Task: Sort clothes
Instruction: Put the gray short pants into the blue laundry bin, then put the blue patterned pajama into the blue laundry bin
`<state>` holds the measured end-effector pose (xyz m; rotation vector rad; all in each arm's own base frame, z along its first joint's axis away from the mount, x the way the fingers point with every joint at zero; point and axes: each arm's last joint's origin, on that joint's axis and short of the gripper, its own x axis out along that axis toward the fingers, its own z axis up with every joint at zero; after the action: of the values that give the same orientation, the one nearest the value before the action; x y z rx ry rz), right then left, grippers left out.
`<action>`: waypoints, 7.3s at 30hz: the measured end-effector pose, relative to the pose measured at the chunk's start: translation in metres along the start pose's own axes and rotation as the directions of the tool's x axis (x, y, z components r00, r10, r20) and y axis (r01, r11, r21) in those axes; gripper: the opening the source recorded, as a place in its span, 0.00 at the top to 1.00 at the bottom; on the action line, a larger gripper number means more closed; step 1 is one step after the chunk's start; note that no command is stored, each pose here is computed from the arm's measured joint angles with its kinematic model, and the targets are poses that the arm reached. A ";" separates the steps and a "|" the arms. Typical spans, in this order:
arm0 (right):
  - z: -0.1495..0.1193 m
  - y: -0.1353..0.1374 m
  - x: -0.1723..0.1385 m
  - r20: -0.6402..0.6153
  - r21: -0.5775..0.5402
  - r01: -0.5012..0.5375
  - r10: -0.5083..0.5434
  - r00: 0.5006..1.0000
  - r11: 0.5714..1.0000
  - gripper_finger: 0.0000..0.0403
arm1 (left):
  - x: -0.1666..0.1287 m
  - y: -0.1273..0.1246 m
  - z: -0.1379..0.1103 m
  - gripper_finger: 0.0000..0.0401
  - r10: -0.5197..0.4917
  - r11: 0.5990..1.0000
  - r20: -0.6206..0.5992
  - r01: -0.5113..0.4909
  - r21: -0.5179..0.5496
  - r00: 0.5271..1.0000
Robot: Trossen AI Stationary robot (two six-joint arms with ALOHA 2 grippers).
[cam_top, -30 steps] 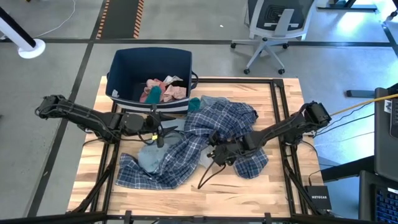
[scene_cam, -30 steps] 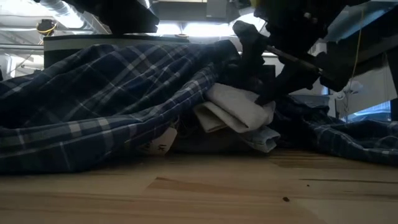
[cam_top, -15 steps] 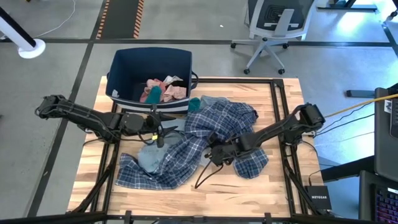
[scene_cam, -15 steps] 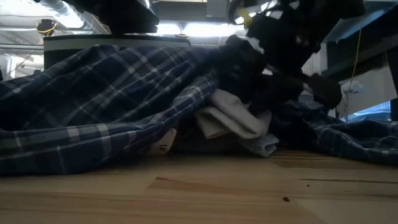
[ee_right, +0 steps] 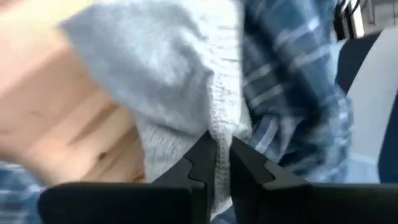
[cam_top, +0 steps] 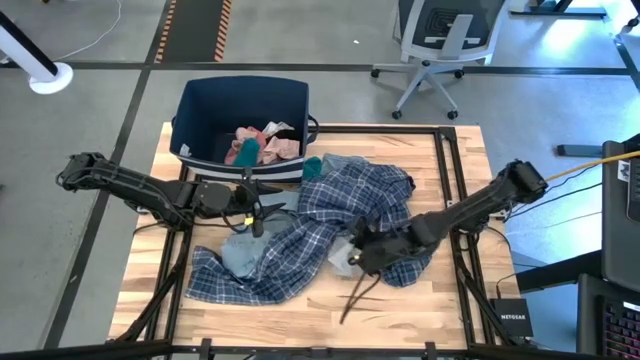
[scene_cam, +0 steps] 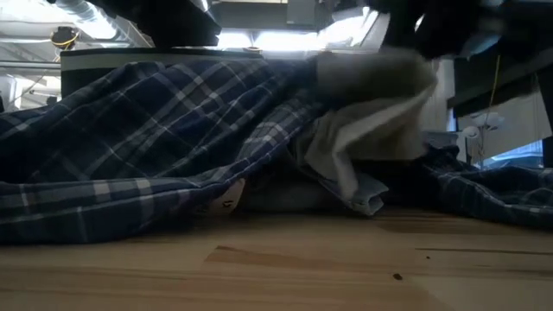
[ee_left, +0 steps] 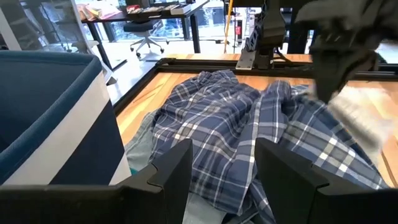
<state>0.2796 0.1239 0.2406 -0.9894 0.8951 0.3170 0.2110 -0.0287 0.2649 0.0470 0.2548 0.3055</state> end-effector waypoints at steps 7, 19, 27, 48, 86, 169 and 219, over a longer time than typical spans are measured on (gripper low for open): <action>0.013 -0.001 -0.043 0.133 -0.008 -0.086 0.087 0.987 0.996 0.96 | 0.000 0.000 0.000 0.58 0.000 1.000 0.000 0.000 -0.002 1.000; 0.028 -0.063 -0.093 0.137 -0.159 0.242 -0.221 0.966 0.957 0.95 | 0.000 0.000 0.000 0.58 0.001 1.000 0.003 -0.001 0.002 1.000; 0.008 -0.139 -0.115 0.100 -0.160 0.469 -0.459 0.883 0.868 0.94 | 0.000 0.000 0.000 0.58 0.001 1.000 0.001 -0.001 0.001 1.000; -0.106 -0.296 -0.082 0.214 0.335 0.842 -0.904 0.370 0.424 0.93 | 0.000 0.000 0.000 0.58 0.001 1.000 0.004 -0.001 0.023 1.000; -0.103 -0.296 -0.085 -0.147 0.240 0.467 -0.443 0.884 0.851 0.43 | 0.000 0.000 -0.003 0.58 0.002 1.000 -0.025 -0.002 0.009 1.000; -0.017 0.031 0.073 -0.436 0.037 0.304 -0.258 0.862 0.952 0.43 | 0.000 0.000 -0.004 0.58 0.003 1.000 -0.041 -0.003 -0.006 0.999; -0.029 -0.018 0.098 -0.300 0.004 0.243 -0.231 0.925 0.970 0.96 | 0.000 0.000 -0.004 0.58 0.003 1.000 -0.040 -0.003 -0.007 0.999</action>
<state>0.3361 0.0752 0.1683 -1.1126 1.0367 -0.0602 0.2097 -0.0283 0.2609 0.0347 0.2934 0.3107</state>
